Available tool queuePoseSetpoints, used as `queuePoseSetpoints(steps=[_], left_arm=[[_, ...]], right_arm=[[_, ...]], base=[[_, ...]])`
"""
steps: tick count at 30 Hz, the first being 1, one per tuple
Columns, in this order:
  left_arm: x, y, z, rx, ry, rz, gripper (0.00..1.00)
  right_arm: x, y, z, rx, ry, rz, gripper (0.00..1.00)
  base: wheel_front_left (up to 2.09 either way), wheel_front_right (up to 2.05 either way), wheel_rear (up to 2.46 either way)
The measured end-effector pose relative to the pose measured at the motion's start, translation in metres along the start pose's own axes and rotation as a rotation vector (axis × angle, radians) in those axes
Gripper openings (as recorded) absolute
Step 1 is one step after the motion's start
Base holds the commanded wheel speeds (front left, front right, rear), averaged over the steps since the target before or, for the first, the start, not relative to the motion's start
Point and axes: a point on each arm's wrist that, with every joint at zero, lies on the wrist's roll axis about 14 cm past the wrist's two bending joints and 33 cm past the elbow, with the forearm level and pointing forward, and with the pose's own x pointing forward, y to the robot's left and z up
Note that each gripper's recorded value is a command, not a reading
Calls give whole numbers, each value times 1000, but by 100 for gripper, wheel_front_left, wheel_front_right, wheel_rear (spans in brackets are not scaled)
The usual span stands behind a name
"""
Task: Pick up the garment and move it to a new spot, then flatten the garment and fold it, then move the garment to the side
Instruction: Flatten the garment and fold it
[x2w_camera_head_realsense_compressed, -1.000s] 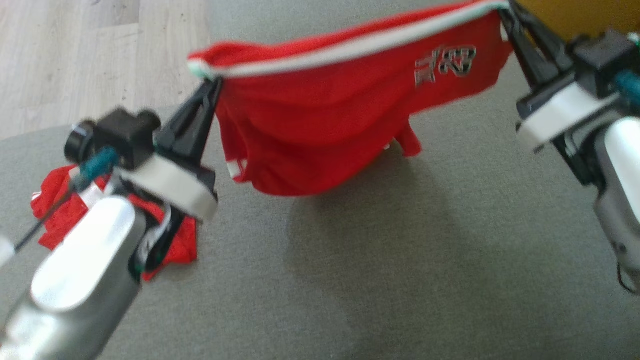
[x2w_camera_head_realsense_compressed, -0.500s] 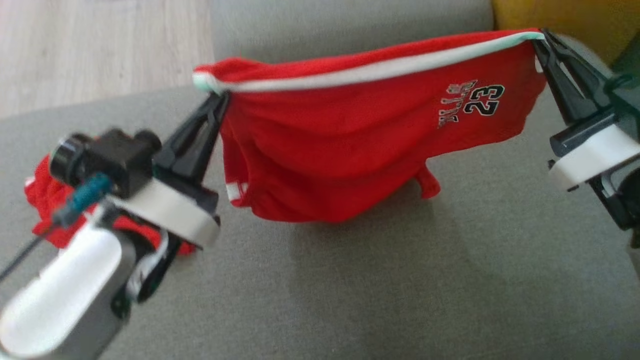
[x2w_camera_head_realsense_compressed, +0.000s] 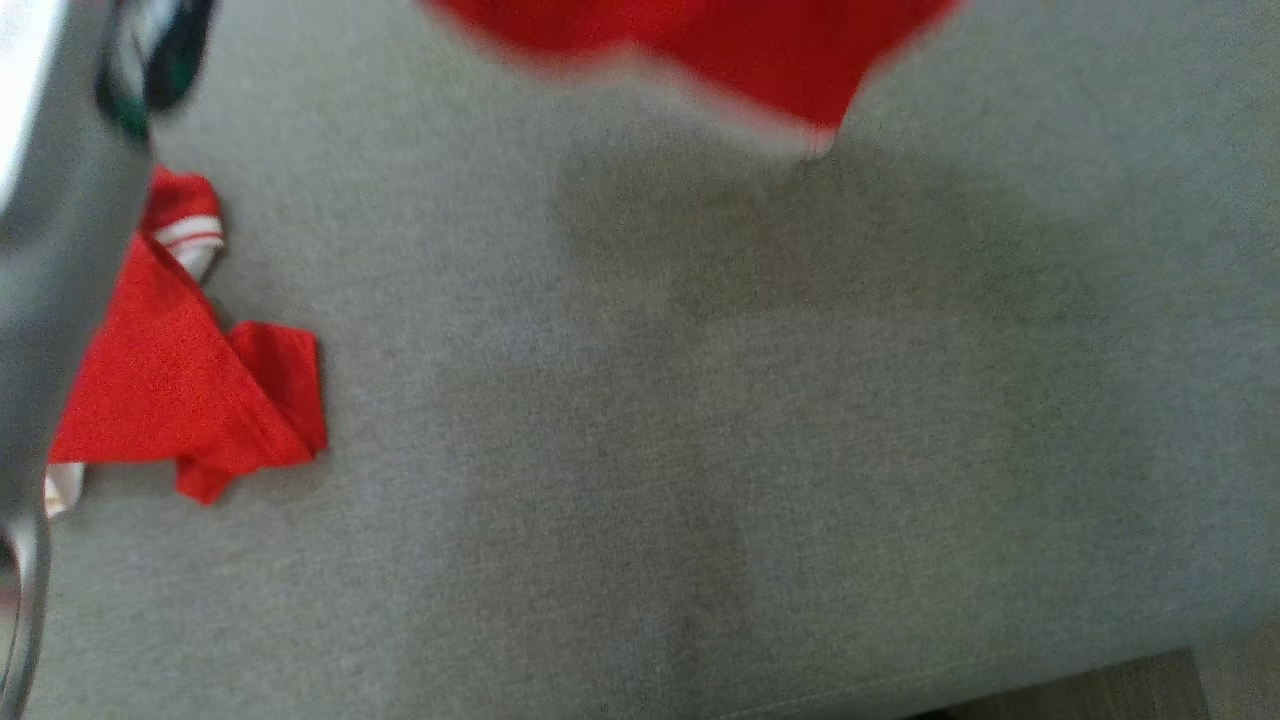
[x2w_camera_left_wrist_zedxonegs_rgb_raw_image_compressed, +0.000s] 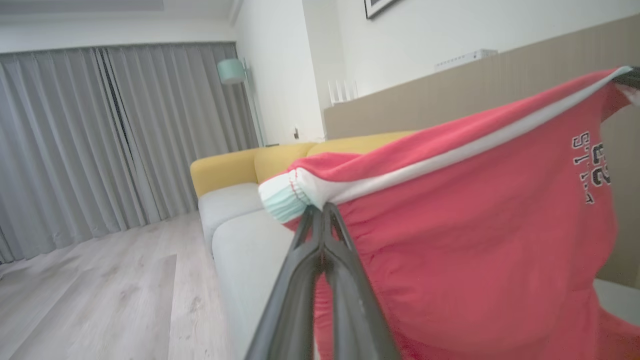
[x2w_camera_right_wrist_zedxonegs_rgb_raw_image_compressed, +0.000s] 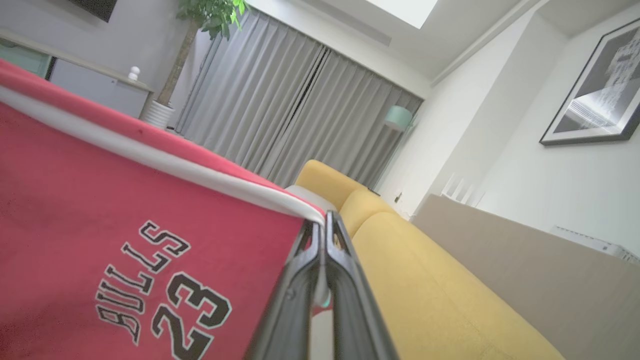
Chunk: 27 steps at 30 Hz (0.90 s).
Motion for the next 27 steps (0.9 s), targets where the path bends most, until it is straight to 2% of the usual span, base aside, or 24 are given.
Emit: queuePoseSetpoints(steps=[3, 5, 11, 15, 19, 23, 27], left_arm=[[26, 9, 5, -19, -92, 28, 0], [34, 9, -2, -33, -118, 30, 0], [27, -3, -50, -98, -27, 6, 0], [-1, -26, -104, -140, 111, -29, 0], [-51, -52, -159, -167, 269, -62, 0], [-102, -81, -191, -211, 385, -95, 0], [-133, -103, -200, -235, 435, -128, 0]], right_arm=[[22, -11, -6, -15, -49, -46, 0], [27, -9, -22, -10, -35, -59, 0], [13, 26, -88, 14, 124, 5, 0], [-22, 63, -142, 30, 291, 93, 0], [-72, 106, -184, 56, 456, 204, 0], [-124, 134, -208, 66, 604, 306, 0], [-157, 141, -215, 82, 686, 358, 0]], base=[[0, 0, 0], [0, 0, 0], [0, 0, 0], [0, 0, 0], [0, 0, 0], [0, 0, 0], [0, 0, 0]])
